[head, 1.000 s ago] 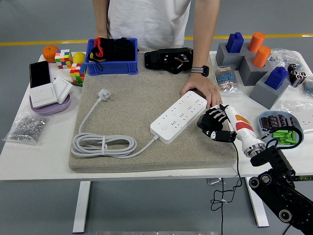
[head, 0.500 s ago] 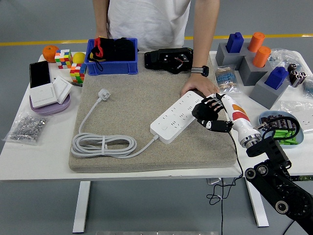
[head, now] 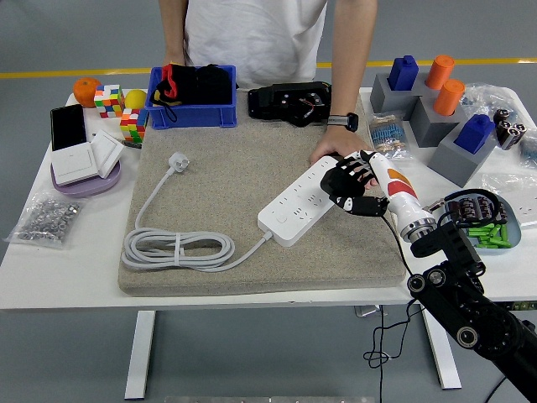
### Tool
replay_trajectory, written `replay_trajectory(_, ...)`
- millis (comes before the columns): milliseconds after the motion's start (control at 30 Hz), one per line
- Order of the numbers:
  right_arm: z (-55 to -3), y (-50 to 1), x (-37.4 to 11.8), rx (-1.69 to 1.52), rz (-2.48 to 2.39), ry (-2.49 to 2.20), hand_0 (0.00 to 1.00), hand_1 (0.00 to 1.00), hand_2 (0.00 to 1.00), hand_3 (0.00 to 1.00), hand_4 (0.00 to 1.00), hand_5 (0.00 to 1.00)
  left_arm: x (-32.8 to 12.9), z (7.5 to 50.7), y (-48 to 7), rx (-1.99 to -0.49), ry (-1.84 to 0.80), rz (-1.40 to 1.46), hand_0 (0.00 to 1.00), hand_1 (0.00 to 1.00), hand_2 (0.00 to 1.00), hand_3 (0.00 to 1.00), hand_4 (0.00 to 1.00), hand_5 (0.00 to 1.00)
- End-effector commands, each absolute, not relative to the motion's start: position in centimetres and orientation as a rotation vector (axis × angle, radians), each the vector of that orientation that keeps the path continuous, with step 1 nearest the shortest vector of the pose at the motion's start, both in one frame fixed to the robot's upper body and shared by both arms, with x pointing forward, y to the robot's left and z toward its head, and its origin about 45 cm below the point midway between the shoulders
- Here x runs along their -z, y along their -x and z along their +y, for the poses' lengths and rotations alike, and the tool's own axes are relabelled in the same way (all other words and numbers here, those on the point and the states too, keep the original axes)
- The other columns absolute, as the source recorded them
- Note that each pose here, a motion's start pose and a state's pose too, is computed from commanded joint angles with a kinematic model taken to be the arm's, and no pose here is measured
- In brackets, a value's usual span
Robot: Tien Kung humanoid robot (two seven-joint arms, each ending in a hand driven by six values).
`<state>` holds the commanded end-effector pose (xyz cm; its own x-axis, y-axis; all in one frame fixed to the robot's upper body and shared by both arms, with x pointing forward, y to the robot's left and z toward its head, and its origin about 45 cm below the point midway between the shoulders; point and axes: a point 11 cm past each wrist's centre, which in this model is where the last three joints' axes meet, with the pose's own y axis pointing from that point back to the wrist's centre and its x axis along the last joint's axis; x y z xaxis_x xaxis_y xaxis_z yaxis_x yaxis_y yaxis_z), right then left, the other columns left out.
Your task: Press the white button,pick up the black plug,place it near the board,insert it into the board
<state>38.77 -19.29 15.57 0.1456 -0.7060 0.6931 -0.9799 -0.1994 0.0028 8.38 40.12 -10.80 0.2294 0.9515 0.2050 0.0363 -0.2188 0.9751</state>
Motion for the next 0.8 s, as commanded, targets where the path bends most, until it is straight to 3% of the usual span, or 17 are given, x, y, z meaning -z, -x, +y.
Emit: replay_trajectory(800, -19.3, -41.0, -14.3, -0.780, -1.582, -1.921, 0.425, 0.348, 0.367, 0.492, 0.807, 0.002, 10.8, 40.2, -8.4, -1.156, -1.514, 0.969, 0.687, 0.681, 0.663, 0.692, 0.615, 0.142)
